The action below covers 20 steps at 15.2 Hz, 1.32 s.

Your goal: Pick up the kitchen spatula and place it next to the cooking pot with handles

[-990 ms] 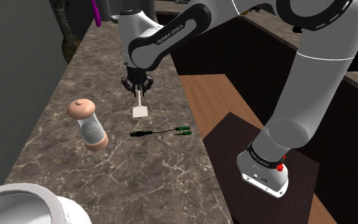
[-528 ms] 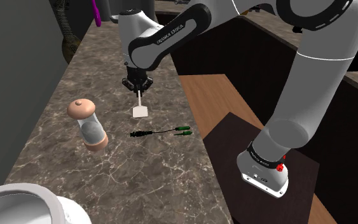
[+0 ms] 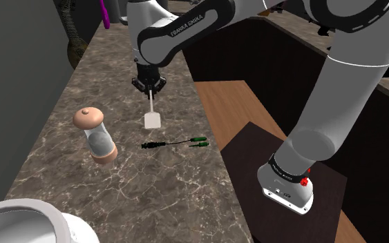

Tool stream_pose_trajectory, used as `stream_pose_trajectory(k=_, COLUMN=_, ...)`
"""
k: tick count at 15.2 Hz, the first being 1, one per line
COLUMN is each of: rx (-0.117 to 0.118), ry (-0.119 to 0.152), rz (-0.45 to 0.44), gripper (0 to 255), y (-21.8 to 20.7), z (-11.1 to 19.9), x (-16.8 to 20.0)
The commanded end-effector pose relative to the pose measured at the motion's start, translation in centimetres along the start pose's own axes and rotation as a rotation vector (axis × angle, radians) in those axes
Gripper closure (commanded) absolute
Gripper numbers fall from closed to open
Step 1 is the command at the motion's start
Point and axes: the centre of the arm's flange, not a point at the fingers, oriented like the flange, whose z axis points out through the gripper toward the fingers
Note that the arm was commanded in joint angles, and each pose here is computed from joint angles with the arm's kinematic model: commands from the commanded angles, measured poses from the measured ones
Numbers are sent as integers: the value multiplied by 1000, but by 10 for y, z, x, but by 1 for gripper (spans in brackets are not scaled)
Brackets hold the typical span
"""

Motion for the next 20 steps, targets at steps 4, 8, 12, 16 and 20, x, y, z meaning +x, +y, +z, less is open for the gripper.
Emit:
stream_pose_trajectory(k=4, rx=0, ry=0, rz=0, gripper=255, y=-1, z=-26, x=2)
stream_pose_trajectory(k=8, rx=0, ry=0, rz=0, gripper=255, y=-1, z=-47, x=4)
stream_pose_trajectory(k=12, rx=0, ry=0, rz=0, gripper=255, y=-1, z=-68, x=5)
stream_pose_trajectory(k=16, rx=0, ry=0, rz=0, gripper=255, y=-1, z=-89, x=7)
stream_pose_trajectory(k=20, rx=0, ry=0, rz=0, gripper=255, y=-1, z=-110, x=8)
